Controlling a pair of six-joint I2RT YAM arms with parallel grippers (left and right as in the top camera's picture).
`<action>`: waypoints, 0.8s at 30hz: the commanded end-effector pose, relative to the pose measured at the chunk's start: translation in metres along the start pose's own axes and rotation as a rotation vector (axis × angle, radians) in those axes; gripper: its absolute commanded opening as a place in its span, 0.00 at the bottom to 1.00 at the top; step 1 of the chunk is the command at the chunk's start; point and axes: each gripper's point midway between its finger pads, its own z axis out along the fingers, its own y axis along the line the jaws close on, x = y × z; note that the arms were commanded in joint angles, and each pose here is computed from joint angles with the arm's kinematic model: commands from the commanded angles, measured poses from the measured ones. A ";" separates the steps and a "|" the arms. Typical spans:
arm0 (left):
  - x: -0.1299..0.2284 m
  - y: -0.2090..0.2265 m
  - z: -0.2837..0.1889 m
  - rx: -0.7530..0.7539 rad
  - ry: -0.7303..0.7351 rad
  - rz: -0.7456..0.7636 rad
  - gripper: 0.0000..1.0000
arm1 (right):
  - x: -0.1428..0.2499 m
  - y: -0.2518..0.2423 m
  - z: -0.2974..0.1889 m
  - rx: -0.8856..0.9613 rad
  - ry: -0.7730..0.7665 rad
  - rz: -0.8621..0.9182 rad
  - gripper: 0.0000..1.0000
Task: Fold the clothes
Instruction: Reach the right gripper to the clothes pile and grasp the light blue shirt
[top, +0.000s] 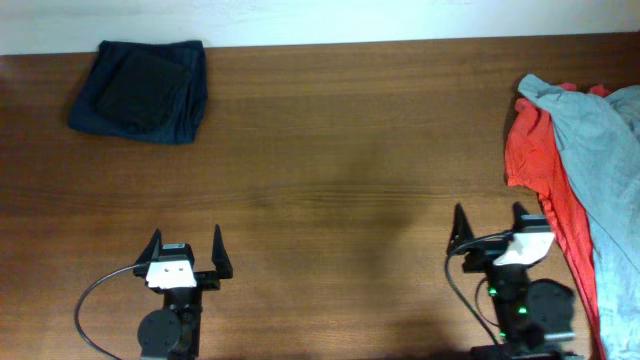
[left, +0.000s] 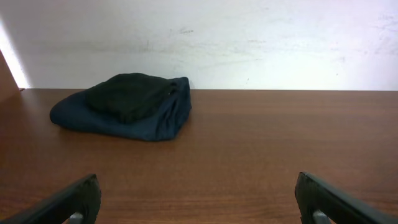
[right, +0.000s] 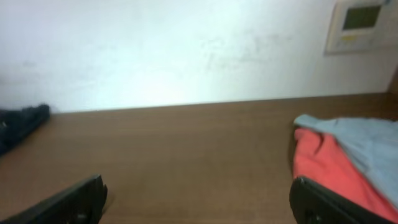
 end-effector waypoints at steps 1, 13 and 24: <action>0.000 0.000 0.000 0.004 -0.001 0.015 0.99 | -0.049 0.001 -0.014 0.024 -0.005 0.012 0.99; 0.000 0.000 0.000 0.004 -0.001 0.015 0.99 | -0.141 -0.029 -0.023 0.269 0.224 -0.076 0.99; 0.000 0.000 0.000 0.004 -0.001 0.015 0.99 | -0.162 -0.050 0.074 0.375 0.464 -0.157 0.99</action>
